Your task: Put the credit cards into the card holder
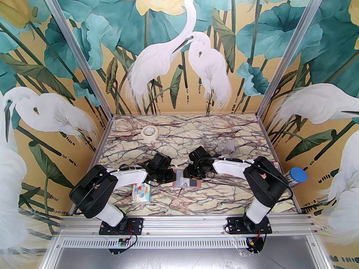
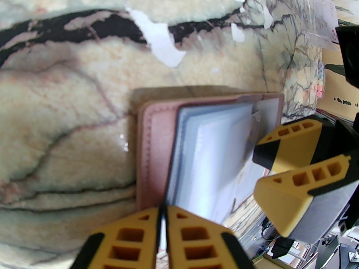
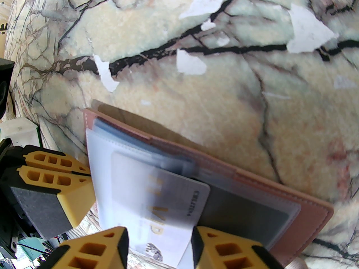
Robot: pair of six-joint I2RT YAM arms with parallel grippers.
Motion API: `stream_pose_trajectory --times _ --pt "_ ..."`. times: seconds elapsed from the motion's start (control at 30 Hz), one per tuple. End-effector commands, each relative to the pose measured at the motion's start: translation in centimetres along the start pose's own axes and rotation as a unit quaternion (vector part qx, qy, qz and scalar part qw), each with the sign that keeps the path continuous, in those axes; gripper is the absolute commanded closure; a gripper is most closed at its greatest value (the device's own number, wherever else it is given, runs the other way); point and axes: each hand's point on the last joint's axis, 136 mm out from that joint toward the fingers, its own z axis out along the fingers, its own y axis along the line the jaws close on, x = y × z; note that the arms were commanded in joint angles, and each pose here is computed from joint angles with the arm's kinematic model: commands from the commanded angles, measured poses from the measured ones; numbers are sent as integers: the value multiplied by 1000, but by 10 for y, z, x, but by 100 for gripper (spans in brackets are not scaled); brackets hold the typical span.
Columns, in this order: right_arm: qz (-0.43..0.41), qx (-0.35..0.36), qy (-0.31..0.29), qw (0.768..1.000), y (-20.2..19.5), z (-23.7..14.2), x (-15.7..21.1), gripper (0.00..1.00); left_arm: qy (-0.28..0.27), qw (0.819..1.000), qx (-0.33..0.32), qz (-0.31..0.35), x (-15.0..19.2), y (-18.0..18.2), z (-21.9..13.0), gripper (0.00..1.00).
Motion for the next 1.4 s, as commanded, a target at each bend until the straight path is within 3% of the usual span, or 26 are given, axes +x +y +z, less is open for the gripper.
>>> stream_pose_trajectory --times 0.0,0.43,0.77,0.93,1.37 --pt "-23 -14 -7 1000 10 1 -1 56 26 999 -33 0 15 18 13 88" --pt "-22 -14 -72 997 9 -21 -6 59 25 999 -38 1 15 18 11 88" --pt "22 20 -60 998 -8 -17 0 79 24 999 -42 5 14 19 9 88" --pt "35 40 -55 997 -16 -14 1 96 24 999 -40 7 15 19 9 88" --pt "39 43 -26 998 -18 -3 6 100 23 999 -39 3 16 20 10 89"
